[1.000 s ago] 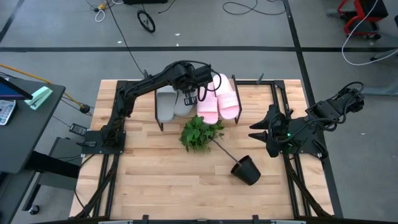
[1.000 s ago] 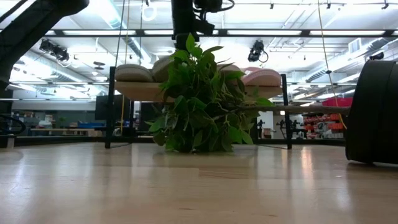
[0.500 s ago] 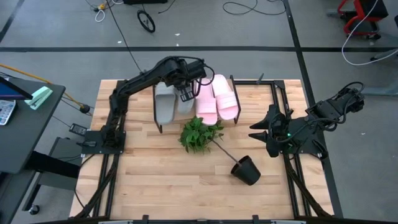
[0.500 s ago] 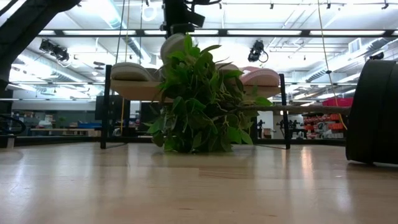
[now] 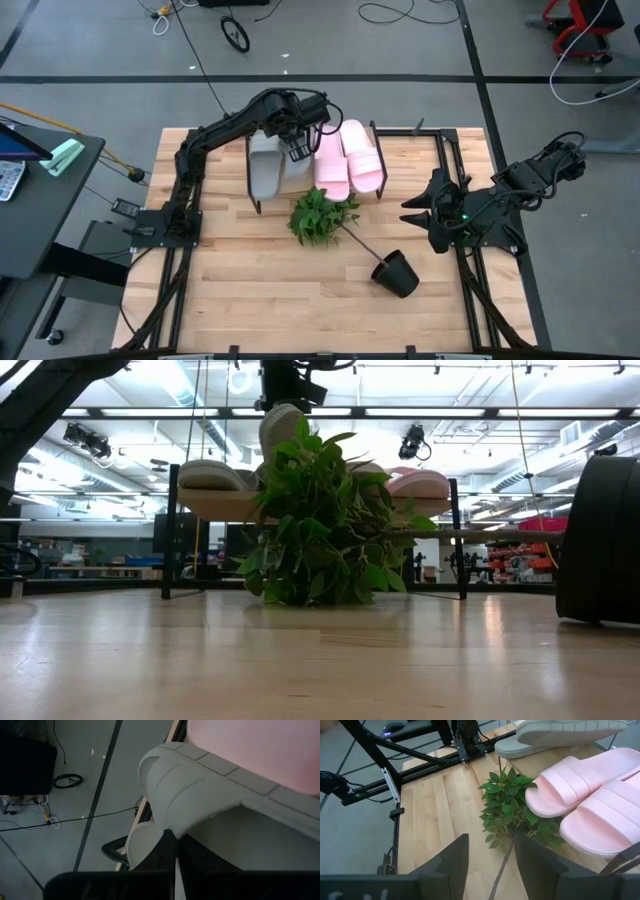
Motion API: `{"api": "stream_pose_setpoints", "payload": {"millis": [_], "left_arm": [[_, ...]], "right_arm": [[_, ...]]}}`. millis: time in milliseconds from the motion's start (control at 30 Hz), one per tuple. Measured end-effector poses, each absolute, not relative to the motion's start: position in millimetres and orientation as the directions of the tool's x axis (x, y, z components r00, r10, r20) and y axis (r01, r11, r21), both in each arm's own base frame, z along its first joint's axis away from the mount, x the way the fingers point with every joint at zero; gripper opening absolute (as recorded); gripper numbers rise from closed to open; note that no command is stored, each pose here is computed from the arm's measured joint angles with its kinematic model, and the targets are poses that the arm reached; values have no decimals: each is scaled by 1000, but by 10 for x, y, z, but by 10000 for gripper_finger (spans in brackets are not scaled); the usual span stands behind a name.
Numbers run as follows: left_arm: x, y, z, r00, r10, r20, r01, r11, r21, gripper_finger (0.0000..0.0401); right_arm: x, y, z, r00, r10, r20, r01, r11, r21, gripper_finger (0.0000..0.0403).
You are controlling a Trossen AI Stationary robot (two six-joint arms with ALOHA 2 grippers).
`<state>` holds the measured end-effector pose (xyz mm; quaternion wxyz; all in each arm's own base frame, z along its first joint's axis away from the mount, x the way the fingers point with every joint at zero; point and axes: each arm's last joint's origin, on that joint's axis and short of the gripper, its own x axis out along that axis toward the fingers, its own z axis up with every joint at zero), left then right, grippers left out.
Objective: Pick and place slides into the shelf
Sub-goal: Put the gray slides on the shelf
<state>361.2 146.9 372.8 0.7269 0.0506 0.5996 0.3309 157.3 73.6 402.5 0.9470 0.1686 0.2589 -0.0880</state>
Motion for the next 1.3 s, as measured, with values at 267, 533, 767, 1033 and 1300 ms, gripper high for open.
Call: {"api": "stream_pose_setpoints", "payload": {"millis": [267,533,767,1033,1300], "left_arm": [[3642,1516,3667,54,523,-851,-348,808,475,8],[3752,1533,3499,42,467,-883,-321,843,431,8],[3843,1524,3364,13,463,-886,-298,848,439,8],[3874,1366,3431,12,548,-836,-226,816,532,8],[3810,1268,3583,36,597,-802,-199,790,579,8]], "right_arm": [[1572,741,4023,848,-63,-525,246,926,287,164],[1572,741,4023,848,-63,-526,248,924,290,164],[1572,741,4023,849,-63,-525,248,924,290,164],[1572,741,4023,849,-63,-525,246,926,286,156],[1572,741,4023,849,-63,-525,244,928,283,150]]}}
